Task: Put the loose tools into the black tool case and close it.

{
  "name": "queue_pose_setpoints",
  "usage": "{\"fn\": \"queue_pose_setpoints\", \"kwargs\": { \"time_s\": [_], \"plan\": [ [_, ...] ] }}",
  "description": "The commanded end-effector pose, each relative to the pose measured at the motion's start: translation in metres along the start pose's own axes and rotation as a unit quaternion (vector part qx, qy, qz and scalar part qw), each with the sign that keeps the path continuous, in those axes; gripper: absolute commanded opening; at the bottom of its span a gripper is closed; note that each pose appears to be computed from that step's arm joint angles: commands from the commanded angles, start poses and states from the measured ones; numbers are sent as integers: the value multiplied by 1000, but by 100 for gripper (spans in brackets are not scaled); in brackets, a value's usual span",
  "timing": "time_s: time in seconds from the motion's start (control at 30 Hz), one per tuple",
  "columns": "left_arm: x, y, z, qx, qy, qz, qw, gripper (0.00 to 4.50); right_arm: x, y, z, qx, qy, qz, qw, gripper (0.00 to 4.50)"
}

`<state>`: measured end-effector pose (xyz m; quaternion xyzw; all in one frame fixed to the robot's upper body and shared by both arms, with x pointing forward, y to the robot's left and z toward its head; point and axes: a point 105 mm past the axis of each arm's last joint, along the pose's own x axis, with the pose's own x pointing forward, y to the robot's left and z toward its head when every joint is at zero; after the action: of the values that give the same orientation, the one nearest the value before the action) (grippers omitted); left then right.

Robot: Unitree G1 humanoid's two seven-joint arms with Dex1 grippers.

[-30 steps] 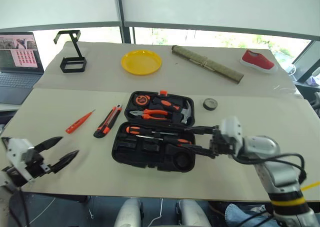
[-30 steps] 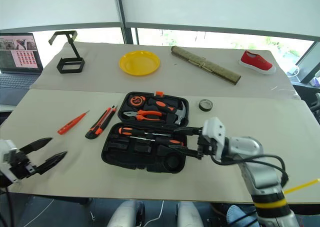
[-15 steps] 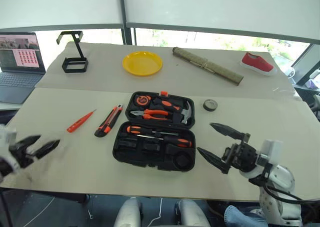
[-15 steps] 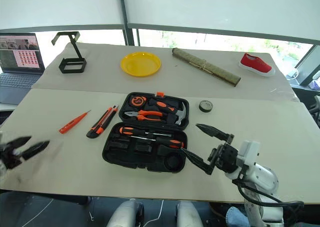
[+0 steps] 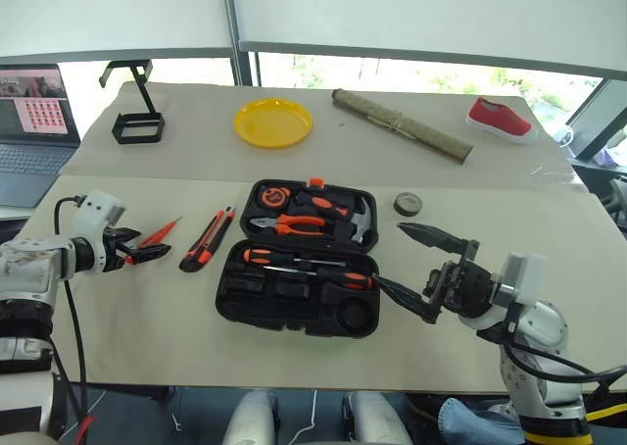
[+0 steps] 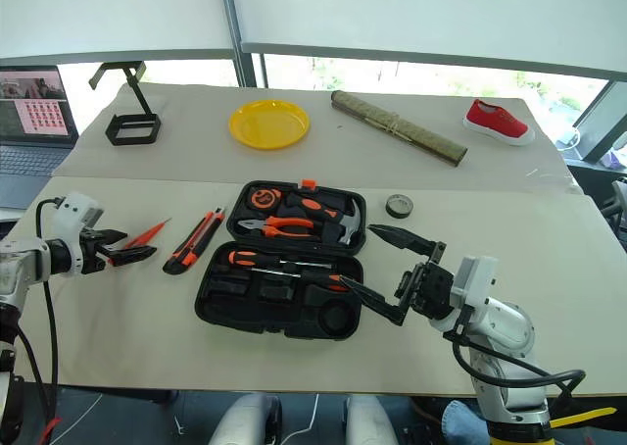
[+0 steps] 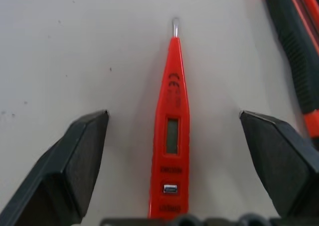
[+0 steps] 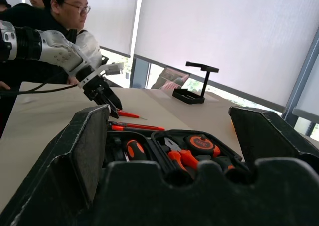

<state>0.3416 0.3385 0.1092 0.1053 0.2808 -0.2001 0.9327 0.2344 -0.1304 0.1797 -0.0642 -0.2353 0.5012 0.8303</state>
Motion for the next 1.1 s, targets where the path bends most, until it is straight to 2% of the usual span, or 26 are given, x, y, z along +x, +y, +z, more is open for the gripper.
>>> {"fn": "queue_pose_setpoints", "kwargs": {
  "time_s": [0.03,0.2,0.27,0.43,0.53,0.6,0.73,0.87,1.0,1.1],
  "plan": [
    [8,-5,-17,-6,17,-12,1000,298,-2,2,10,-13,-3,3,1000,450],
    [9,-8,-20,-6,-3,-12,1000,117,-9,4,11,-8,11,8,1000,450],
    [5,-6,-15,12,-42,-9,999,50,-11,5,12,-4,19,9,1000,450],
    [-12,-14,21,71,-161,-40,984,47,-14,8,14,1,28,15,999,450],
    [-26,-45,46,165,-195,-123,959,47,-18,9,15,4,38,19,999,450],
    [-31,-74,55,223,-189,-196,936,47,-20,11,14,9,47,24,999,450],
    [-30,-127,66,282,-169,-297,896,47,-25,17,12,23,69,37,997,450],
    [-18,-177,65,328,-129,-362,863,47,-26,18,9,29,82,37,996,450],
    [-4,-205,55,362,-92,-382,846,47,-23,21,7,28,82,35,996,450],
    [5,-211,52,363,-83,-377,848,47,-24,24,6,27,83,28,996,450]
  ]
}}
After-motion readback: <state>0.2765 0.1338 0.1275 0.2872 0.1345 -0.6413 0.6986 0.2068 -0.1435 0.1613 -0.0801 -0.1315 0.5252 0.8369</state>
